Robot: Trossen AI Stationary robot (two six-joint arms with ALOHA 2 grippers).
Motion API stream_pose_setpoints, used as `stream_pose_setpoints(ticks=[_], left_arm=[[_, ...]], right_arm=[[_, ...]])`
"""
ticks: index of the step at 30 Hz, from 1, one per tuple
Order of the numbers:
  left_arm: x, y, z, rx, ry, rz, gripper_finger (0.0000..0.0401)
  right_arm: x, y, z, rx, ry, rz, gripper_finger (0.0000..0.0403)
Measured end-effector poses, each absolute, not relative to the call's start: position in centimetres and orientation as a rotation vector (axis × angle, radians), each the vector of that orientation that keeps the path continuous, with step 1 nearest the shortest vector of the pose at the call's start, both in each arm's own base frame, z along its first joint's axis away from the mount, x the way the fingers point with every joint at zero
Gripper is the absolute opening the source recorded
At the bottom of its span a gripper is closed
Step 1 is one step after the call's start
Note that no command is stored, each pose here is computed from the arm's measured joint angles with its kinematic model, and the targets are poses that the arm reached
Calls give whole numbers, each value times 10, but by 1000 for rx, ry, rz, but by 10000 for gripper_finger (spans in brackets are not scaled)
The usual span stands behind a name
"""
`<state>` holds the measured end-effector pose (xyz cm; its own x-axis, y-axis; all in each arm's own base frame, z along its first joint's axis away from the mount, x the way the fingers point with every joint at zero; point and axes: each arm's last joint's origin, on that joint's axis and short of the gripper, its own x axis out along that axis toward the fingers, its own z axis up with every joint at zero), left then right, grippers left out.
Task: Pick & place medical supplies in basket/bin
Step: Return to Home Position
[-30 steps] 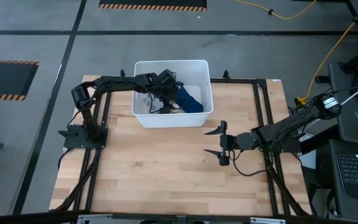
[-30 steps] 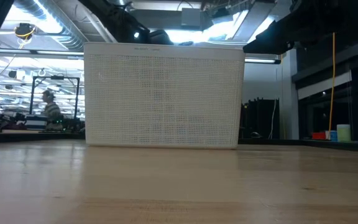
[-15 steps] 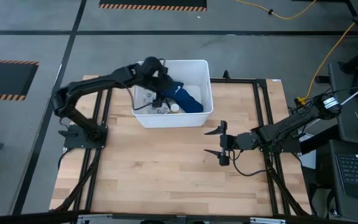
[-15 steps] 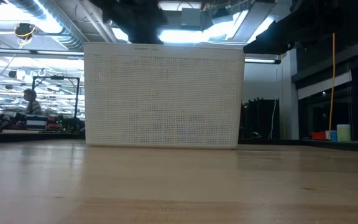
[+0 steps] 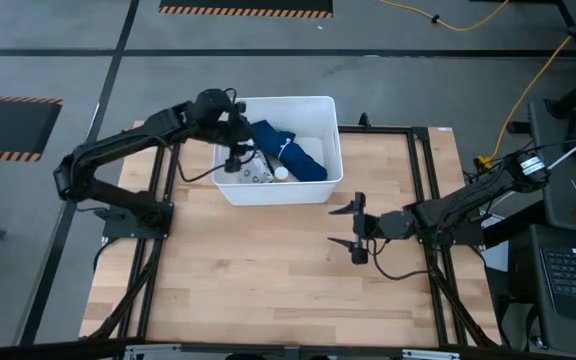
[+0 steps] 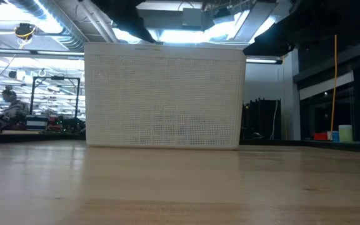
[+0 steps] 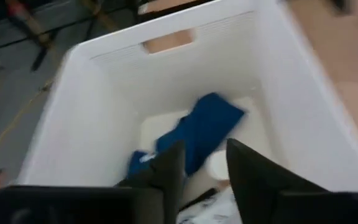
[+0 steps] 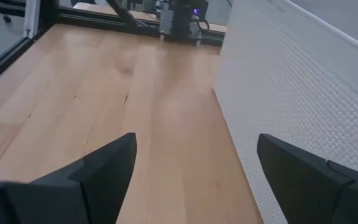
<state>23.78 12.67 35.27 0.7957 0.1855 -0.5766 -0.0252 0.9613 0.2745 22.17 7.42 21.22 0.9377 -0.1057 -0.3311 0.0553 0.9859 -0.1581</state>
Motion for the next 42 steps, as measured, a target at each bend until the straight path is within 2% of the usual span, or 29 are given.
stream_pose_setpoints(ticks=[3,8,16,28,35,42], left_arm=[[231,120,345,250,600,35,76],[210,110,330,260,594,97,8],[163,84,314,305,404,171,2],[109,55,264,374,122,296,1],[91,45,249,379,-62,328,2],[88,43,215,358,-132,335,2]], right_arm=[[222,72,212,-127,346,-96,335],[222,72,212,-129,347,-96,335],[222,72,212,-133,351,-95,335],[222,72,212,-132,349,-95,335],[222,72,212,-133,348,-95,335],[222,72,212,-130,343,-95,335]])
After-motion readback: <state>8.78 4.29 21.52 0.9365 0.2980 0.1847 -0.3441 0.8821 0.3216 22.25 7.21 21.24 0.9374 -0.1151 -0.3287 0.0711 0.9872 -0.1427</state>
